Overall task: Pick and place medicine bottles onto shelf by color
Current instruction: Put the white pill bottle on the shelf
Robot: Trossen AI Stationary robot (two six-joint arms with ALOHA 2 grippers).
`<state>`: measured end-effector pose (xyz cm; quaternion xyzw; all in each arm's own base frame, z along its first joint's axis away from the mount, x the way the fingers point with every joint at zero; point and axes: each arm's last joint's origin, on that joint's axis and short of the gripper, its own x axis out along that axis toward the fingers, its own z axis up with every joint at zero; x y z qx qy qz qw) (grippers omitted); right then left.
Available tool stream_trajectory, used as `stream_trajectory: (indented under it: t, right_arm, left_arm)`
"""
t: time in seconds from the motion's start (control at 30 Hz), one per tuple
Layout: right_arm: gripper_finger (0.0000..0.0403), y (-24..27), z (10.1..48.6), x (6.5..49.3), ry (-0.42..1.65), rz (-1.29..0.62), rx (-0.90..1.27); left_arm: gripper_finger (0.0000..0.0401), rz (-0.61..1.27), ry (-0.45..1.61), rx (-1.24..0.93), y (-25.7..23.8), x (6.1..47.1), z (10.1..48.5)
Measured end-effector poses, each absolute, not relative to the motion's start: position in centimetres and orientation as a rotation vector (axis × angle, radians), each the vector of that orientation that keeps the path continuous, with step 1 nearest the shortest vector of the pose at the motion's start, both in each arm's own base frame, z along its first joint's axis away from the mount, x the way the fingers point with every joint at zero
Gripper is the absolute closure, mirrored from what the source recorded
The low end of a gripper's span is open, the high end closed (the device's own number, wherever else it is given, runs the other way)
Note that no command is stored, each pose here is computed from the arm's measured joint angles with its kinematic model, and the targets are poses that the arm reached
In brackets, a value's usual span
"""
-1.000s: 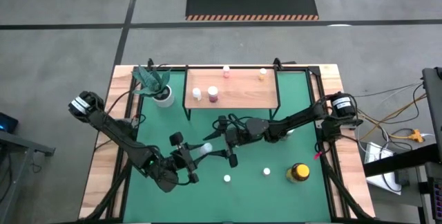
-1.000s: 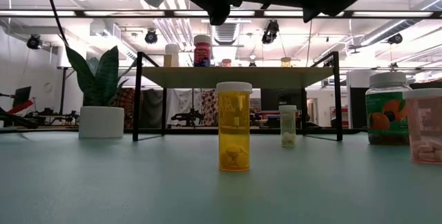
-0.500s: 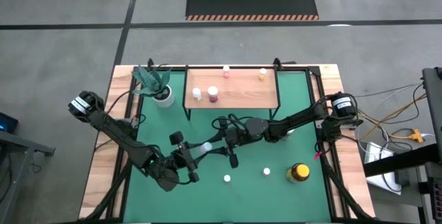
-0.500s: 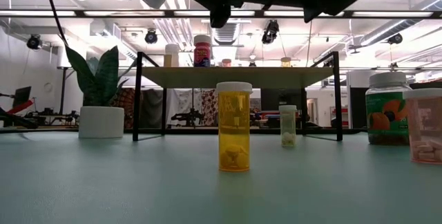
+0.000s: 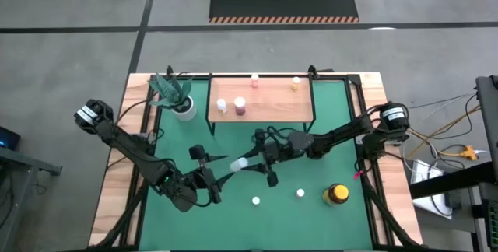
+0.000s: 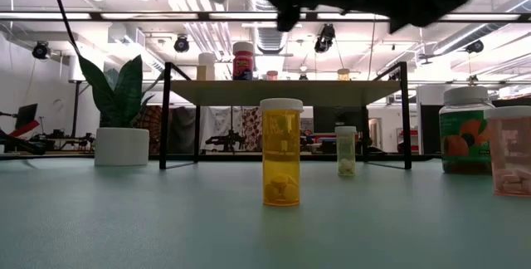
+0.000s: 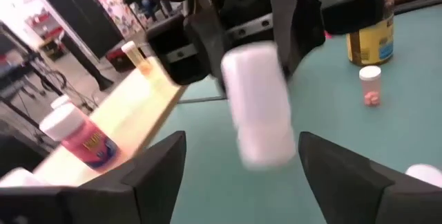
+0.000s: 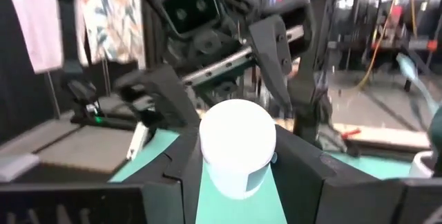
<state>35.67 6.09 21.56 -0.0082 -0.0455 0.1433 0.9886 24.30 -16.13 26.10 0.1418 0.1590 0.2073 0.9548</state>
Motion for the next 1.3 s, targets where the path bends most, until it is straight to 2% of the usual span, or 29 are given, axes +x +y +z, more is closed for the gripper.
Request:
stream_trajectory:
  t: [0.33, 0.57, 0.7, 0.87, 1.07, 1.3]
  right_arm:
    - [0.0269, 5.5, 20.3, 31.2, -0.407, 0.278, -0.059]
    - [0.0269, 5.6, 20.3, 31.0, -0.421, 0.285, -0.069]
    - [0.0269, 5.6, 20.5, 31.1, -0.431, 0.284, -0.072]
    - [0.0268, 5.6, 20.6, 31.2, -0.437, 0.286, -0.073]
    - [0.0268, 5.6, 20.5, 31.3, -0.429, 0.286, -0.072]
    - [0.0268, 5.6, 20.5, 31.3, -0.429, 0.285, -0.075]
  left_arm:
    - [0.0137, 0.399, 0.227, 0.333, -15.8, 25.1, 26.6]
    - [0.0137, 0.392, 0.075, 0.258, -14.5, 25.8, 25.1]
    - [0.0137, 0.287, -0.027, 0.206, -13.2, 26.7, 24.3]
    - [0.0137, 0.197, -0.100, 0.202, -11.8, 28.5, 23.3]
    - [0.0137, 0.186, -0.168, 0.222, -11.4, 29.5, 22.8]
    - [0.0174, 0.188, -0.194, 0.273, -11.5, 29.2, 22.9]
